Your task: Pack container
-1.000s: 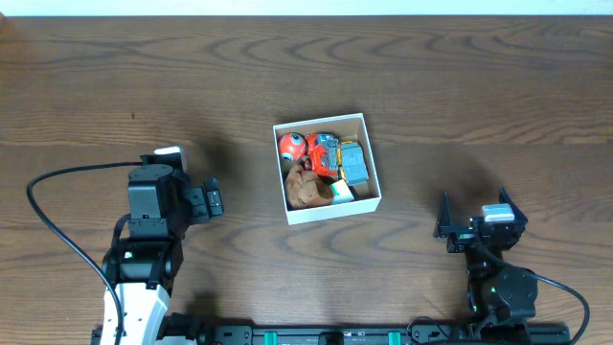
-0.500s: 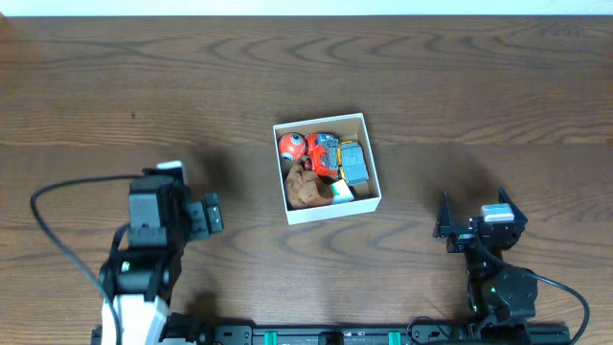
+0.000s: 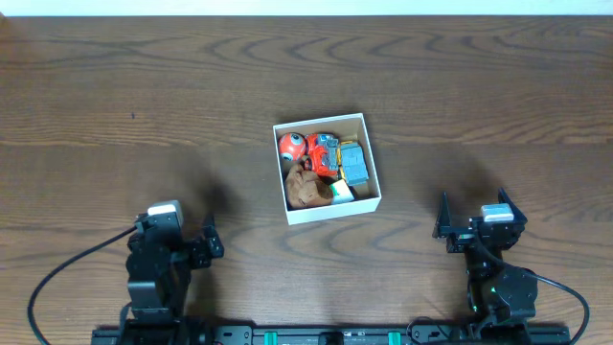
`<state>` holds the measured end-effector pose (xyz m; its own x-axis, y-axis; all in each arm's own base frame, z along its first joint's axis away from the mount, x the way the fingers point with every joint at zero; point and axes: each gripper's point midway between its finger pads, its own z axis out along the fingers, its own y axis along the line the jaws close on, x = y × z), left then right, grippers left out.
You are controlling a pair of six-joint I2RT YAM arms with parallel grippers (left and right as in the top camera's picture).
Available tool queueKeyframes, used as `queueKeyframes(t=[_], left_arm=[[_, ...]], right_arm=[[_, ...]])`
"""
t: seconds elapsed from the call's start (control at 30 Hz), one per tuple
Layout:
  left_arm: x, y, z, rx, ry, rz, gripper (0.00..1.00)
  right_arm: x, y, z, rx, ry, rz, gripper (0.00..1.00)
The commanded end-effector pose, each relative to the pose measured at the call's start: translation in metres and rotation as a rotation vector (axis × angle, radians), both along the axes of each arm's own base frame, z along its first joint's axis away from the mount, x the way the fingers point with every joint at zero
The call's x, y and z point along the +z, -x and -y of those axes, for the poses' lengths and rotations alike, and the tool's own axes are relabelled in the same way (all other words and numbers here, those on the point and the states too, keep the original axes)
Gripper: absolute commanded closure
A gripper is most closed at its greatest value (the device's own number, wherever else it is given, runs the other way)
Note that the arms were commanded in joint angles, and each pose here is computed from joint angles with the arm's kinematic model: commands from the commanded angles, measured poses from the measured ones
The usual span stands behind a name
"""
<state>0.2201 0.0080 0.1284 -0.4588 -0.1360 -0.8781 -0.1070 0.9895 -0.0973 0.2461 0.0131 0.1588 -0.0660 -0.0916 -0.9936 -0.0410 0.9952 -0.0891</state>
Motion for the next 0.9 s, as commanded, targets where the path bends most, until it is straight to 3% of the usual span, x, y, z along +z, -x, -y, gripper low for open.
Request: queueKeyframes(t=[0.0, 0.27, 0.43, 0.63, 0.87], left_arm=[[0.003, -0.009, -0.001, -0.012, -0.042, 0.098, 0.02], [0.022, -0.031, 0.016, -0.142, -0.148, 0.374, 0.02], [0.018, -0.028, 0.021, -0.197, -0.213, 0.368, 0.02], [0.011, -0.024, 0.021, -0.170, -0.117, 0.346, 0.02], [0.011, -0.024, 0.021, -0.170, -0.117, 0.344, 0.02]], right_arm=[[-0.001, 0.000, 0.000, 0.003, 0.013, 0.001, 0.01], [-0.001, 0.000, 0.000, 0.003, 0.013, 0.002, 0.01], [-0.001, 0.000, 0.000, 0.004, 0.013, 0.002, 0.01], [-0.001, 0.000, 0.000, 0.004, 0.013, 0.002, 0.01], [-0.001, 0.000, 0.000, 0.003, 0.013, 0.001, 0.01]])
